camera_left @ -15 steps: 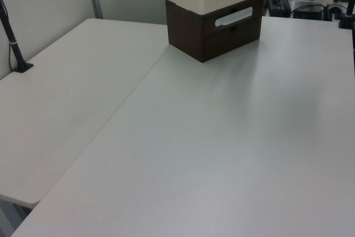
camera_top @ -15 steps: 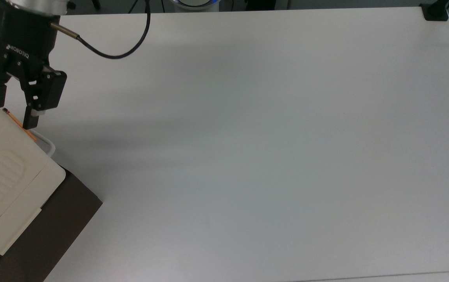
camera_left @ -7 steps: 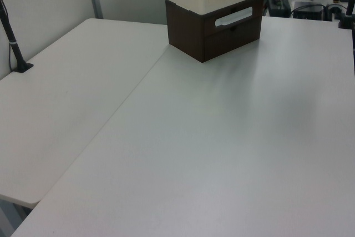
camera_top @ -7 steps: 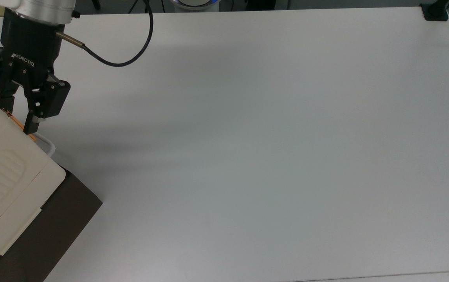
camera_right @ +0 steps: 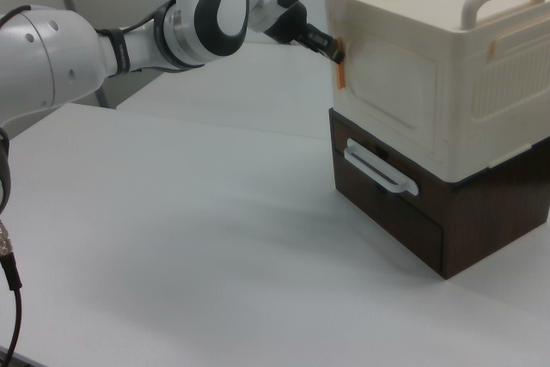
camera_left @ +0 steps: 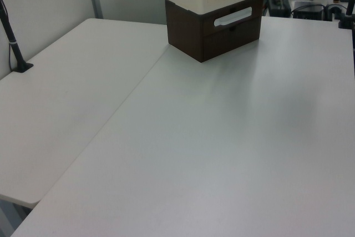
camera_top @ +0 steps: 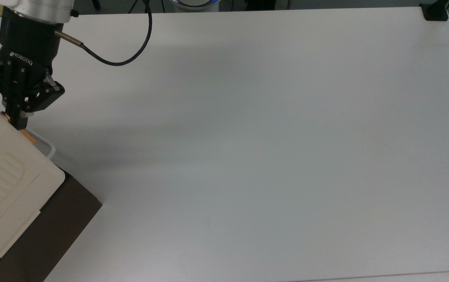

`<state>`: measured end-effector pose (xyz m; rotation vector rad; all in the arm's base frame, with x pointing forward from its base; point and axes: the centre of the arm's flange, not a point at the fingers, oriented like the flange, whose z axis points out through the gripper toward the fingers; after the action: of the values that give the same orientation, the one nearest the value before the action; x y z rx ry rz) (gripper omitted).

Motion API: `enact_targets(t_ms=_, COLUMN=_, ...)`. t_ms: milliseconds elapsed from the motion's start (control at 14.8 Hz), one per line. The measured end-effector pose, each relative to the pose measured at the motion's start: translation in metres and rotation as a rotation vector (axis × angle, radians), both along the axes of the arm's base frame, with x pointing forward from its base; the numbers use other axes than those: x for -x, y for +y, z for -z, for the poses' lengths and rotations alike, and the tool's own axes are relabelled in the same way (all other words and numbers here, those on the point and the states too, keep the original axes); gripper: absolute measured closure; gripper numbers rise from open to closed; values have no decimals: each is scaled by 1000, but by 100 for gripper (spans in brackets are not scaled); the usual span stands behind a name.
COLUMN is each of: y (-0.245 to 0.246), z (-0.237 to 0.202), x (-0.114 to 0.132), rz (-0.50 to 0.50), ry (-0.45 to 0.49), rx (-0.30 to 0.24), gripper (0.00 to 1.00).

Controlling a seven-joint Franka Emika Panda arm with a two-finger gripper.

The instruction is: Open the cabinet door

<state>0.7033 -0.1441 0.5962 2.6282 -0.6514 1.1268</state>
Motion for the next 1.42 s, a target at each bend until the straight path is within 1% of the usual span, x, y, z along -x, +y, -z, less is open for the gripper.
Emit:
enact_targets(t_ms=270, y=0, z=0, x=1, rz=3, ry=12, rx=0, gripper=86)
enact_targets(t_ms=405, y=3, z=-3, x=1, rz=6, ry=36, rx=-1, gripper=86)
enact_targets(t_ms=607, y=12, z=-8, x=9, rz=15, ry=117, rx=-7, gripper=86)
enact_targets(t_ms=742, y=18, z=-14, x=17, rz=28, ry=169, rx=-24, gripper=85)
enact_targets(t_ms=810, y=19, z=-14, x=22, rz=33, ry=205, rx=-33, gripper=80)
enact_targets(t_ms=877, y=21, z=-10, x=25, rz=33, ry=239, rx=-52, gripper=70)
enact_targets(t_ms=945, y=30, z=-4, x=26, rz=18, ry=275, rx=-78, gripper=57)
enact_targets(t_ms=1147, y=61, z=6, x=28, rz=-14, ry=359, rx=-120, gripper=26)
enact_targets(t_ms=1215, y=81, z=3, x=31, rz=-40, ry=377, rx=-133, gripper=10)
enact_targets(t_ms=1282, y=91, z=-1, x=32, rz=-54, ry=378, rx=-141, gripper=8)
enact_targets(t_ms=1350, y=98, z=-7, x=34, rz=-66, ry=369, rx=-146, gripper=8)
enact_targets(t_ms=1417, y=103, z=-14, x=36, rz=-74, ry=358, rx=-147, gripper=4)
